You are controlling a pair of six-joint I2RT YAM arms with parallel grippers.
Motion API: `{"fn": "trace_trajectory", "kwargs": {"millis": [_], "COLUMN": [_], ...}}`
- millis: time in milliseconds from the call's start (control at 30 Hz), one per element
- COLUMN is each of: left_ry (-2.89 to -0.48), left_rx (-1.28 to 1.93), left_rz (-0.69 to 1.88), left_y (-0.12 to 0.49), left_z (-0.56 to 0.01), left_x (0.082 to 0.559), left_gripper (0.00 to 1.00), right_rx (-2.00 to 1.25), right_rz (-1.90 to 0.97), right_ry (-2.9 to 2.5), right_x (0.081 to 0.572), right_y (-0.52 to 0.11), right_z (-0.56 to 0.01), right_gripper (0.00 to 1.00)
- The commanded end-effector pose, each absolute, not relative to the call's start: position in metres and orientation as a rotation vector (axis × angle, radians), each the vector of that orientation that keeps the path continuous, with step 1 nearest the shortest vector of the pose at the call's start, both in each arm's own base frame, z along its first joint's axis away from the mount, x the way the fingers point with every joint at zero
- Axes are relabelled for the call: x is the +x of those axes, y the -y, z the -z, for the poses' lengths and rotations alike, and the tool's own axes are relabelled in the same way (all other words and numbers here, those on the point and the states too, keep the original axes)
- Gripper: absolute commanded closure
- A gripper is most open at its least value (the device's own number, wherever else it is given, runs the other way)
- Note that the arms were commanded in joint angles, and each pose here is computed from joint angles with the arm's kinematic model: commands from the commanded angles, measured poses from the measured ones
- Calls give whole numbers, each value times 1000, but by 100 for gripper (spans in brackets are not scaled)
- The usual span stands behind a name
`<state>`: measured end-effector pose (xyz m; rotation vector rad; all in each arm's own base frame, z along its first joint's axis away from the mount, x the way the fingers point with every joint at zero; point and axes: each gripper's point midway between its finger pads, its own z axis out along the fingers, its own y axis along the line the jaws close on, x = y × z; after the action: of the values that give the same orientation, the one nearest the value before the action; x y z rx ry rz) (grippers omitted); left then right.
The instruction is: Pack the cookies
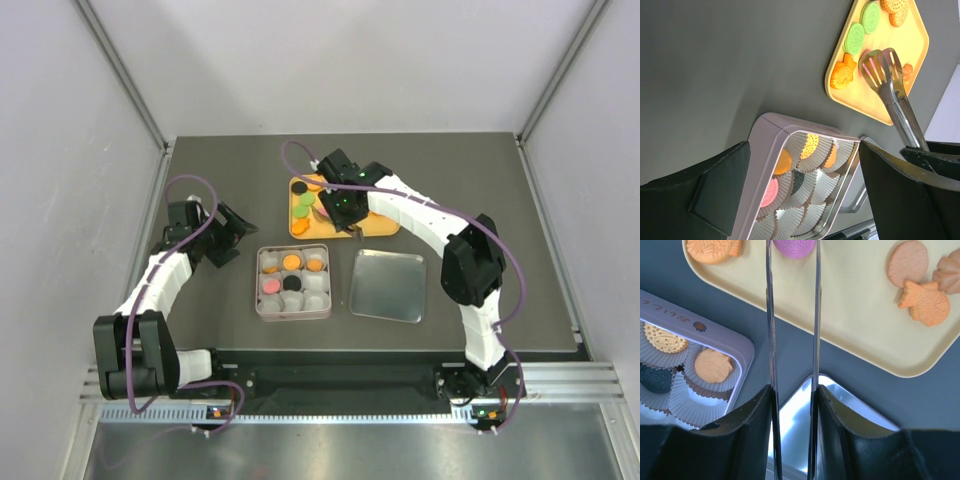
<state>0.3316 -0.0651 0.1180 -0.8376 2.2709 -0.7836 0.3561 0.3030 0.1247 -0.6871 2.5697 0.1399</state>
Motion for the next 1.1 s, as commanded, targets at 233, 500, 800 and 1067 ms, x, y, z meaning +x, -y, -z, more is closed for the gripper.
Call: {"fn": "trace_trajectory", "kwargs": {"millis": [233,500,800,1067], "left_ry": [-2233,-2237,-2238,-2240], "left_rx": [-808,-813,-815,-821], "left_rz": [800,801,807,812], "left_y": [64,64,65,66], "left_z": [-124,-123,-123,-121], "left_x": [338,338,338,339], "left_gripper": [6,6,6,6], "right_rx": [-564,-548,-614,-769], "right_rz": [-198,-204,-293,-372], "right_ry": [-2403,-2383,-2343,-2337], "right_x": [381,379,328,234], "right_y": [-292,-287,-285,-298], "right_z": [-202,-212,-241,-237], "right_gripper": [64,65,65,65]}}
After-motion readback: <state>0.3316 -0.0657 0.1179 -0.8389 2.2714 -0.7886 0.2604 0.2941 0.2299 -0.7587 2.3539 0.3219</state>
